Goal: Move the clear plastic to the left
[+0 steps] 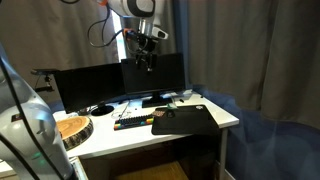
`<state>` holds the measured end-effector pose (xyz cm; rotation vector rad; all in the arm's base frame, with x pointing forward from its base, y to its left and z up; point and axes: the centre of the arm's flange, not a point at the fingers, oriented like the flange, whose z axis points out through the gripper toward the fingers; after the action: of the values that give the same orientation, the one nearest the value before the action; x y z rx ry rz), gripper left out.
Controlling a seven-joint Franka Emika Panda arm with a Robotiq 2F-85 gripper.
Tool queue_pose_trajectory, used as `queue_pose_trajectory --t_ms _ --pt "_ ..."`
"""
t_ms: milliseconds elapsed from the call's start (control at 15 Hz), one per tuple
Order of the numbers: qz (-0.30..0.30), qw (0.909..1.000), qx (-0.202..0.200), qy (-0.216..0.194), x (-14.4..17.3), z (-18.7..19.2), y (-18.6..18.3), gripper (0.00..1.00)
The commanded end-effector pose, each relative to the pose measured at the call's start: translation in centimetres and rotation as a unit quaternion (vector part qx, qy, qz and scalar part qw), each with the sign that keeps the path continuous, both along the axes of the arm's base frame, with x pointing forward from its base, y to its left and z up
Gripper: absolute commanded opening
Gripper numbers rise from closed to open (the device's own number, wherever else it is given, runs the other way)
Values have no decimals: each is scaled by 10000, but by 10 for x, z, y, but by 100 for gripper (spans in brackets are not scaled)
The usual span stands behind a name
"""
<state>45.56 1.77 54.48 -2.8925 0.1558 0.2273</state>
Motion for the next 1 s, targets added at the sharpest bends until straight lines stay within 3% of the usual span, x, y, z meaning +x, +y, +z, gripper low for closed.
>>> queue_pose_trajectory --t_ms 0,200,467,667,933 --pt "685 9975 -103 -100 32 -24 71 100" --pt "1105 9926 -326 -391 57 -42 112 100" --pt "1458 9860 -287 -758 101 -60 121 100" --pt "1203 9902 8 -710 138 -76 112 100" --pt "510 9971 50 -563 189 -112 100 100"
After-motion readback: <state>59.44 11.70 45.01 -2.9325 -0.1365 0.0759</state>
